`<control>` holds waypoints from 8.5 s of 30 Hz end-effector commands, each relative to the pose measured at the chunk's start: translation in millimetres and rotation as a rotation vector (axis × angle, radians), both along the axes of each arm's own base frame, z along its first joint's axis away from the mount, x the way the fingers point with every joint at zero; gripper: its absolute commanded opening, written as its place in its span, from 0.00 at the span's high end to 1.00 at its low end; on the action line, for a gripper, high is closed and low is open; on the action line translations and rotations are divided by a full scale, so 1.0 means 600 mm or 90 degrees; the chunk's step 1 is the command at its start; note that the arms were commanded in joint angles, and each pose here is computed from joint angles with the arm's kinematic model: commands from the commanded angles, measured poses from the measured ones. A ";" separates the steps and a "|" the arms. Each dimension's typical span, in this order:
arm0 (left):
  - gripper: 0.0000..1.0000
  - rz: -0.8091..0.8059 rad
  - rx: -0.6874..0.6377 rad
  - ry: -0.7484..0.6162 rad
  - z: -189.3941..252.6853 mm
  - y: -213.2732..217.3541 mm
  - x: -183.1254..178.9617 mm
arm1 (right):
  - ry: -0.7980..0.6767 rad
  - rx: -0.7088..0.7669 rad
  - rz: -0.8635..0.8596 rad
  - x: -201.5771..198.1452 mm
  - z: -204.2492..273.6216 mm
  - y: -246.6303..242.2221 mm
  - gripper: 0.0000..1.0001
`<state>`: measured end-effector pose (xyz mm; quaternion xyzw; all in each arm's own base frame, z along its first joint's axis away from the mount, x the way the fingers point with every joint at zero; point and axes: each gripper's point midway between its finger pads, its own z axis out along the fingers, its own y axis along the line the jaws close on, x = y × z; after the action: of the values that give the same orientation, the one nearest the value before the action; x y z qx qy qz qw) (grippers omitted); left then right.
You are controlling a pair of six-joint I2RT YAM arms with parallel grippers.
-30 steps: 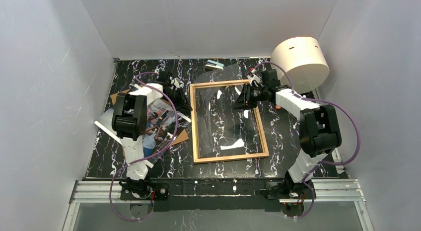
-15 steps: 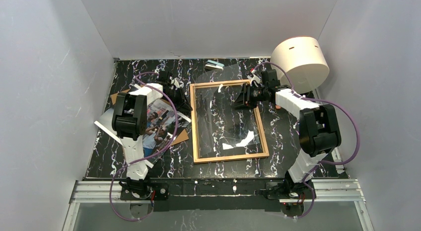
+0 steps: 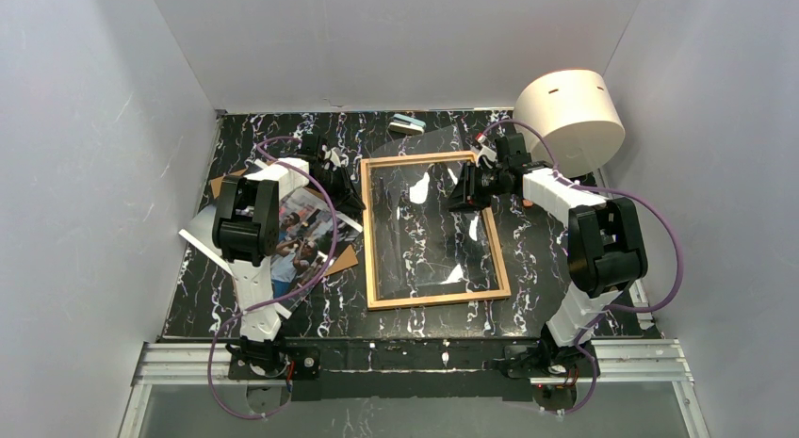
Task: Put the photo into the frame
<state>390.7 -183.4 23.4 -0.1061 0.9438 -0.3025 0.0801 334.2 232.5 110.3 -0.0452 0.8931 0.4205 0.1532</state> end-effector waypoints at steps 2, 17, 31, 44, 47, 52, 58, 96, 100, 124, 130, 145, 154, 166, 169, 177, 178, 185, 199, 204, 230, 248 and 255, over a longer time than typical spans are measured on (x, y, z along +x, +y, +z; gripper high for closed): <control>0.84 -0.007 0.161 0.087 -0.132 0.051 -0.057 | -0.024 -0.016 0.004 0.008 0.014 -0.002 0.61; 0.84 -0.007 0.160 0.089 -0.132 0.051 -0.058 | -0.022 -0.062 -0.017 0.015 -0.013 -0.018 0.62; 0.84 -0.009 0.160 0.089 -0.132 0.051 -0.060 | 0.000 -0.052 0.001 0.011 -0.041 -0.011 0.64; 0.84 -0.007 0.159 0.089 -0.133 0.050 -0.057 | 0.021 -0.115 -0.025 0.006 -0.069 -0.035 0.65; 0.84 -0.008 0.159 0.091 -0.134 0.050 -0.059 | 0.024 -0.114 -0.022 0.007 -0.071 -0.034 0.64; 0.84 -0.009 0.157 0.090 -0.133 0.049 -0.059 | 0.020 -0.099 -0.013 0.006 -0.072 -0.029 0.63; 0.84 -0.010 0.152 0.090 -0.133 0.047 -0.059 | 0.016 -0.056 0.004 0.006 -0.068 -0.013 0.62; 0.61 -0.007 0.110 0.085 -0.091 0.035 -0.083 | 0.209 0.119 0.001 -0.129 -0.028 0.003 0.36; 0.56 -0.016 0.113 0.077 -0.079 0.040 -0.096 | 0.264 0.086 -0.030 -0.132 -0.041 -0.004 0.38; 0.67 -0.014 0.140 0.077 -0.040 0.060 -0.139 | 0.230 0.220 -0.020 -0.136 0.039 -0.002 0.77; 0.59 -0.015 0.165 0.058 -0.021 0.073 -0.137 | 0.168 0.261 0.017 -0.132 0.079 0.004 0.77; 0.78 -0.024 0.123 0.054 -0.007 0.054 -0.137 | 0.160 0.301 0.028 -0.127 0.080 0.011 0.76; 0.87 -0.025 0.093 0.061 -0.012 0.041 -0.135 | 0.128 0.323 0.044 -0.130 0.095 0.013 0.75; 0.88 -0.018 0.088 0.065 -0.013 0.038 -0.135 | 0.016 0.350 0.098 -0.156 0.115 0.015 0.75; 0.89 -0.016 0.087 0.065 -0.012 0.039 -0.135 | -0.006 0.357 0.105 -0.158 0.122 0.017 0.75; 0.89 -0.014 0.086 0.066 -0.015 0.039 -0.139 | -0.079 0.361 0.133 -0.158 0.136 0.022 0.75; 0.89 -0.014 0.086 0.067 -0.015 0.038 -0.140 | -0.088 0.360 0.136 -0.157 0.137 0.023 0.76; 0.89 -0.013 0.087 0.069 -0.016 0.040 -0.143 | -0.172 0.332 0.163 -0.159 0.134 0.033 0.78; 0.89 -0.011 0.091 0.066 -0.018 0.041 -0.142 | 0.007 0.152 0.003 -0.137 -0.008 0.009 0.57; 0.89 -0.013 0.090 0.066 -0.019 0.040 -0.141 | 0.014 0.137 0.001 -0.131 -0.021 0.009 0.48; 0.88 -0.019 0.097 0.048 -0.014 0.039 -0.114 | 0.033 0.046 0.006 -0.139 -0.095 -0.018 0.70; 0.88 -0.019 0.101 0.049 -0.017 0.040 -0.114 | 0.083 0.034 -0.028 -0.161 -0.111 -0.029 0.74; 0.88 -0.018 0.100 0.050 -0.020 0.040 -0.114 | 0.094 0.028 -0.033 -0.166 -0.116 -0.031 0.77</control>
<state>329.5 -169.7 29.6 -0.1013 0.9574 -0.2633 0.0613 237.3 214.8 38.0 0.0080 0.8931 0.4387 0.0994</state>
